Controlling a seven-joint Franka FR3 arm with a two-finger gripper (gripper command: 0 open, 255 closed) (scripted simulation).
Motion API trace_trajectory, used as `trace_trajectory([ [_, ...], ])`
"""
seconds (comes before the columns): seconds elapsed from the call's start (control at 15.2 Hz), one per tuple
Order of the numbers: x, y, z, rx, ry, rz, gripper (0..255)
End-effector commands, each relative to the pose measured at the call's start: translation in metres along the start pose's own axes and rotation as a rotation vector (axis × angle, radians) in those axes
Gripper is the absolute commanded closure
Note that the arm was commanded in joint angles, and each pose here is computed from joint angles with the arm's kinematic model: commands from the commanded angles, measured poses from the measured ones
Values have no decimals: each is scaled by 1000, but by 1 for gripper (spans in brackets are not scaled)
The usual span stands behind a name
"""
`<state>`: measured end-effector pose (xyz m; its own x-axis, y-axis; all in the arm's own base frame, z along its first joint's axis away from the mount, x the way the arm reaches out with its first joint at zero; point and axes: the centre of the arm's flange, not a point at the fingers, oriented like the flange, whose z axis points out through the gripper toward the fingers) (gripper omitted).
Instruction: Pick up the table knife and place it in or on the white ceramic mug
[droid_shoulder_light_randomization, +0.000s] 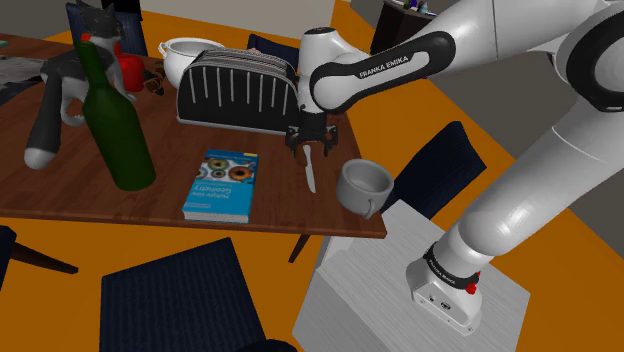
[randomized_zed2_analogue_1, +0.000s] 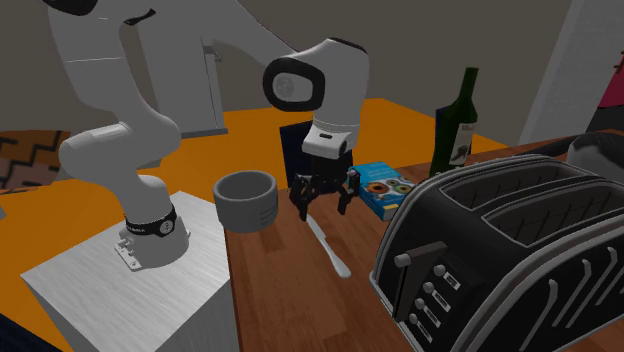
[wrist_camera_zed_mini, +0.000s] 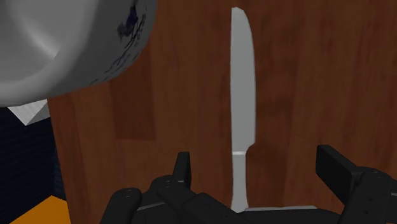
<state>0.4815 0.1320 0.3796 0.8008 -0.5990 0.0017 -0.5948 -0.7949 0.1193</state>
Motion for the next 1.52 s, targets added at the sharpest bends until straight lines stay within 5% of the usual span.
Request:
trace_trajectory([
  [0.0,4,-3,12,-1,1,10,0],
  [0.33,4,-3,41,-1,1,10,0],
  [0.86,4,-3,41,-1,1,10,0],
  [0.92,4,-3,41,-1,1,10,255],
  [1.45,3,-3,41,-1,1,10,255],
])
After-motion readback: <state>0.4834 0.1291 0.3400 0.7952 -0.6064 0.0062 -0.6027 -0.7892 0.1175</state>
